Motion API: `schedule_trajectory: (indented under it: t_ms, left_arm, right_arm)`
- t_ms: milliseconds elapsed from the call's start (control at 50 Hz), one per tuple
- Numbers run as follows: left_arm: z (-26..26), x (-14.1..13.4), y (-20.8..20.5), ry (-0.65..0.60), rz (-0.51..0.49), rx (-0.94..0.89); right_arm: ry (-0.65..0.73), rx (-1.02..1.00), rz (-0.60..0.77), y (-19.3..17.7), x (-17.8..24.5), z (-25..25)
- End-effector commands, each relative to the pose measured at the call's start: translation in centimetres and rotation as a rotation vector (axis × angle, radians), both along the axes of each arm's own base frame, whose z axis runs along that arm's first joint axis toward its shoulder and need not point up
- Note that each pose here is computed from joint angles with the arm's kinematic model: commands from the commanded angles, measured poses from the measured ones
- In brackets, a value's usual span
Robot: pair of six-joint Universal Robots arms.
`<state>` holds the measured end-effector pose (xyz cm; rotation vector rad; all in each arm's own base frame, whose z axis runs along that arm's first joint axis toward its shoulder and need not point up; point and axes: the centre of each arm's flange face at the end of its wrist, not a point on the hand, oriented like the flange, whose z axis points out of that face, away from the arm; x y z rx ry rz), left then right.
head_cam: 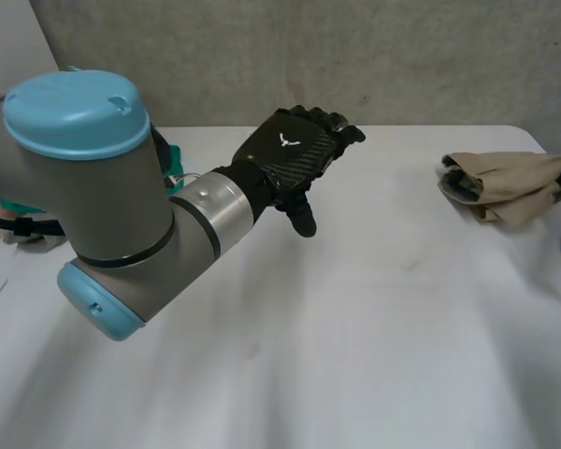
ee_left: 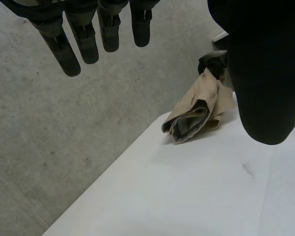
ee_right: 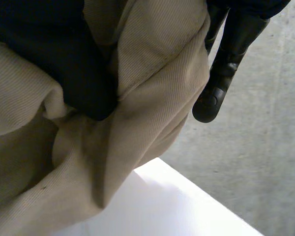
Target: Fold the laundry.
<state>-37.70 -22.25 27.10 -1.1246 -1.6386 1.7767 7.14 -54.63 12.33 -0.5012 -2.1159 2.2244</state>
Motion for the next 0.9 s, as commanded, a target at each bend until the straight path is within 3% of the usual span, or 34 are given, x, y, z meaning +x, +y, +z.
schedule_trajectory:
  t_ms: [20,300,500,600,660,720,800,880,900]
  left_arm:
    - [-0.9,-0.2,0.0,-0.016,-0.003,0.015]
    - [-1.4,-0.3,-0.1,-0.023,-0.003,0.026]
    - [-1.9,-0.3,0.0,-0.031,-0.004,0.041]
    - [-1.9,-0.2,0.4,-0.037,-0.006,0.045]
    - [-1.6,0.0,0.4,-0.032,-0.003,0.037]
    - [-0.6,0.3,0.3,-0.018,0.009,0.016]
    - [0.6,0.9,-0.1,0.002,0.038,-0.014]
    - [2.2,2.9,-2.7,0.037,0.172,-0.07]
    - [3.0,4.2,-4.4,0.059,0.253,-0.103]
  right_arm:
    - [0.068,-0.002,-0.063,-0.7,-3.4,0.1]
    - [0.189,0.029,-0.089,-0.8,-4.1,0.5]
    - [0.218,0.217,-0.03,0.8,-4.2,-1.3]
    - [0.442,0.32,-0.206,1.9,-6.4,0.4]
    - [0.544,0.266,-0.308,2.2,-6.5,3.5]
    - [0.56,0.195,-0.265,2.5,-5.8,5.2]
    - [0.59,-0.005,-0.112,4.5,-2.8,11.1]
    - [0.631,-0.2,0.123,8.3,4.5,13.5]
    - [0.636,-0.217,0.168,9.0,5.8,13.3]
